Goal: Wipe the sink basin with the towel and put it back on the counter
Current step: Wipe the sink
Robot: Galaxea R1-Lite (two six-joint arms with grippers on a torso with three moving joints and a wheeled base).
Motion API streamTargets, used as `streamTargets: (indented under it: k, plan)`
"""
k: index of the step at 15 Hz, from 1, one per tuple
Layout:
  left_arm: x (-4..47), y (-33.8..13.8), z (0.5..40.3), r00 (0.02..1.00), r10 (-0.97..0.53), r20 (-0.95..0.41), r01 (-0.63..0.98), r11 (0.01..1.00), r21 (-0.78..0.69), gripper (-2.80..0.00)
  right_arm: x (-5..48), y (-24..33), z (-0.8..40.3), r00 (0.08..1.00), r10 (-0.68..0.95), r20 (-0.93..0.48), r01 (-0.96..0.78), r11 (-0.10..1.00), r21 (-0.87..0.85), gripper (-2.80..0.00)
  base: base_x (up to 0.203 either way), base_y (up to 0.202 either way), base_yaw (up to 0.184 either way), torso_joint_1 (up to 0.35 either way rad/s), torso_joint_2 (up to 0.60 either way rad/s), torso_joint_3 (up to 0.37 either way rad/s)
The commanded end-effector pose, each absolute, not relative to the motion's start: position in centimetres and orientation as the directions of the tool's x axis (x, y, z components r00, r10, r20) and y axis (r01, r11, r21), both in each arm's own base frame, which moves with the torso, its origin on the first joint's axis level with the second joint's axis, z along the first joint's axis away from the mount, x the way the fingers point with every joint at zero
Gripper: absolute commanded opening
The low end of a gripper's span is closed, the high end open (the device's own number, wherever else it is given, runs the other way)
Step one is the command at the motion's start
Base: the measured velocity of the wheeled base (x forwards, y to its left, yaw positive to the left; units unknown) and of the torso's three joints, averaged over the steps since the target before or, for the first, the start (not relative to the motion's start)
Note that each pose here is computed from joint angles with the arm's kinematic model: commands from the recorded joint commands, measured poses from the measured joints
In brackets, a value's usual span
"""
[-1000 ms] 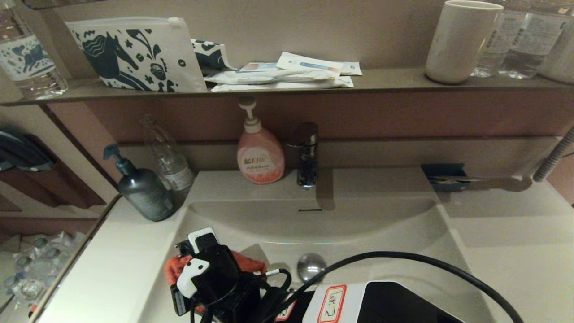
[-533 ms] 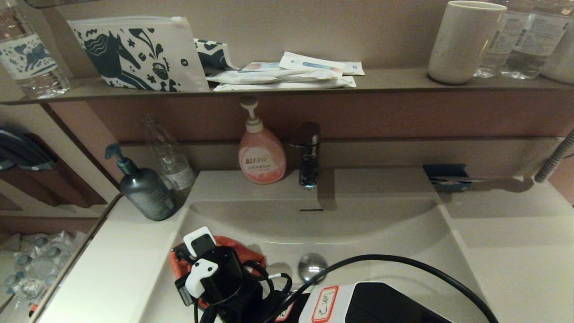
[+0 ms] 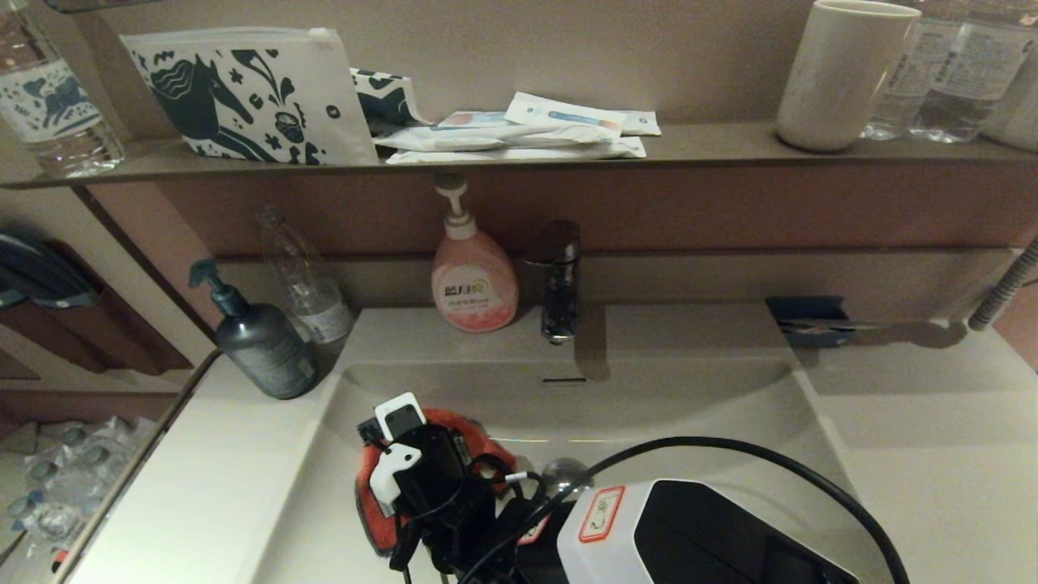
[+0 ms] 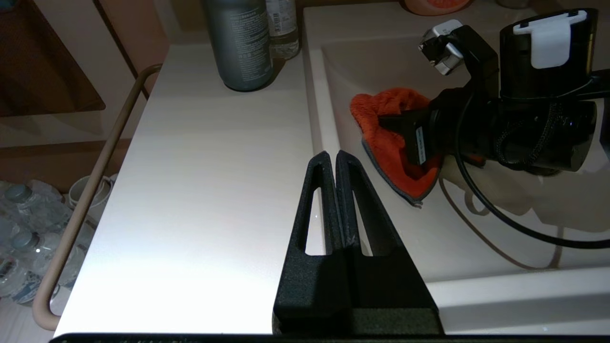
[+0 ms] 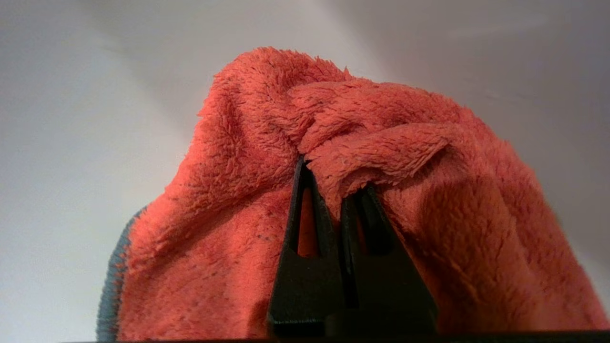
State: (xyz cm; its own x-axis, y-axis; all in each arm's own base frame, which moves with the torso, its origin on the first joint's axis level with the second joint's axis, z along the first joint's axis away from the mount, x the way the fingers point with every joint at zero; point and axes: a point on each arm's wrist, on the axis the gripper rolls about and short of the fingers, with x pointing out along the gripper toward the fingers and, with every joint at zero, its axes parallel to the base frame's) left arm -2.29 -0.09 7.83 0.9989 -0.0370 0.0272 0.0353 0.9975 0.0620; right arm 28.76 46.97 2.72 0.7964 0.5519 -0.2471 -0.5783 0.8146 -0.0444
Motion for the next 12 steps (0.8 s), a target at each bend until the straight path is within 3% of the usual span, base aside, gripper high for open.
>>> streamTargets:
  k: [1, 12]
  plan:
    - [-2.3, -0.1, 7.8, 0.999, -0.037, 0.026, 0.035, 0.997, 0.062, -2.80, 29.2, 46.6, 3.2, 0.811, 0.527, -0.254, -0.556, 0.829, -0.056, -2.80, 0.000, 0.000, 0.000, 0.000, 0.00, 0.000]
    - [-2.3, -0.1, 7.8, 0.999, -0.037, 0.026, 0.035, 0.997, 0.062, -2.80, 31.4, 41.7, 3.0, 0.907, 0.185, -0.377, -0.277, 0.938, -0.208, -2.80, 0.000, 0.000, 0.000, 0.000, 0.00, 0.000]
